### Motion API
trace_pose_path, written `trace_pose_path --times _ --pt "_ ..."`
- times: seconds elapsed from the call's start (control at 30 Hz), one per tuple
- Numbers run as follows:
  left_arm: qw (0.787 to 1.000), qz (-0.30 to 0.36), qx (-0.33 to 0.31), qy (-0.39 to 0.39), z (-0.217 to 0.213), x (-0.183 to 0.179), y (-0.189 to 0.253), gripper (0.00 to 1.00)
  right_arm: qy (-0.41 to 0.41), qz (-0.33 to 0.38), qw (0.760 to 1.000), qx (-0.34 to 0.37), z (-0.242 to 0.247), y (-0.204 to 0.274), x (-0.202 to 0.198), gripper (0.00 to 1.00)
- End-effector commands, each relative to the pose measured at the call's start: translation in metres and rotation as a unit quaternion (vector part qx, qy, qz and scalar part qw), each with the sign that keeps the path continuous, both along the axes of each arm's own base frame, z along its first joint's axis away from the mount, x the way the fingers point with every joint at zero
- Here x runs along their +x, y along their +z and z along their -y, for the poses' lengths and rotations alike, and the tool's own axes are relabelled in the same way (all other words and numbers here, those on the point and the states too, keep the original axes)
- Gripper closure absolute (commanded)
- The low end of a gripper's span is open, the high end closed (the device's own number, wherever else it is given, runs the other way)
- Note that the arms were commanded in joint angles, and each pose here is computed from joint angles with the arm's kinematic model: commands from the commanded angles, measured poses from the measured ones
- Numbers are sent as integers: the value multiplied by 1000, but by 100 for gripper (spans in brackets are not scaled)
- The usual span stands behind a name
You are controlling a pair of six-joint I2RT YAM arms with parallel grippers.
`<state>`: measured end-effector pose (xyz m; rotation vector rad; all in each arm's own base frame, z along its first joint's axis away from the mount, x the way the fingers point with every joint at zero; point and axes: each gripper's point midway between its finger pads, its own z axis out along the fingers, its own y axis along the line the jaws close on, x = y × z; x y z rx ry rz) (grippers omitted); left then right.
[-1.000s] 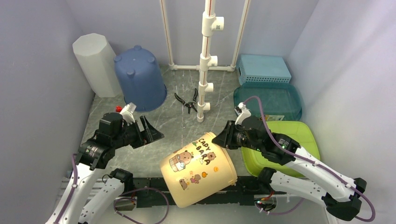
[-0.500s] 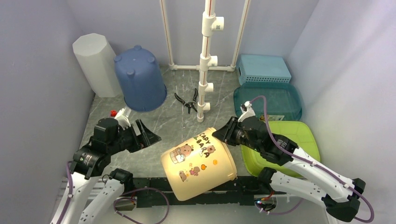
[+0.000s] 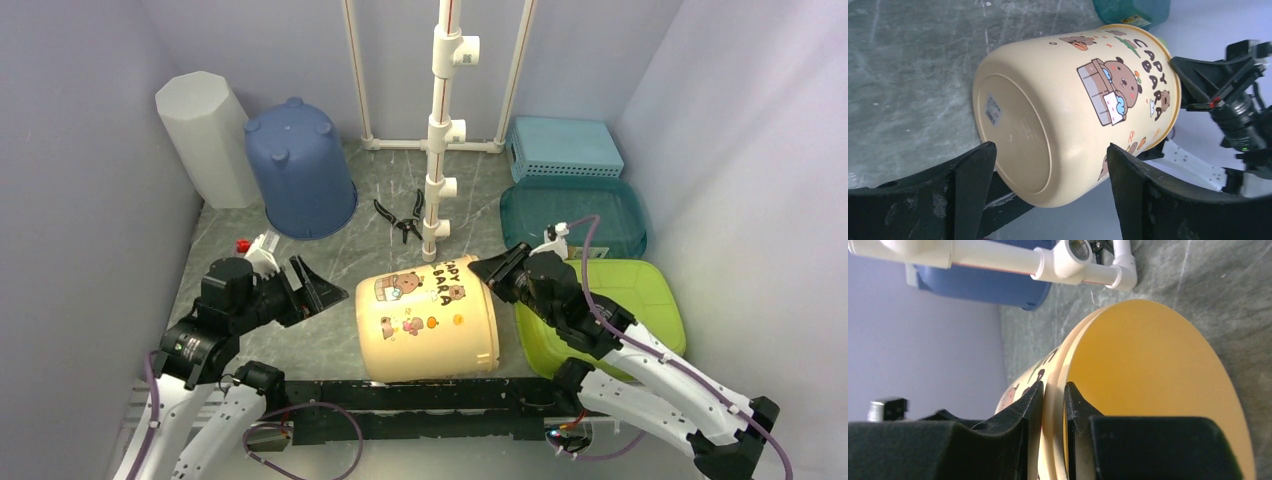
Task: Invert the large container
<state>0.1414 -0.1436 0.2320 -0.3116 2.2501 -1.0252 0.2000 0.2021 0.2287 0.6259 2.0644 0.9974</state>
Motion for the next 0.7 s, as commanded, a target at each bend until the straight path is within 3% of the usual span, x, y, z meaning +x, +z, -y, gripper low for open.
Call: trace_pose_path --times 0.0,0.17,0.47,0.67 --pt "998 11 -67 4 13 6 6 13 -33 -2 997 63 -6 2 10 91" --pt "996 0 -94 9 17 5 -3 12 10 -3 1000 -6 -2 -11 -1 78" --pt "997 8 -70 -22 23 12 10 11 81 14 989 -127 20 -5 -24 25" --pt "997 -3 -67 -46 29 14 5 11 180 16 964 -195 32 -1 -55 21"
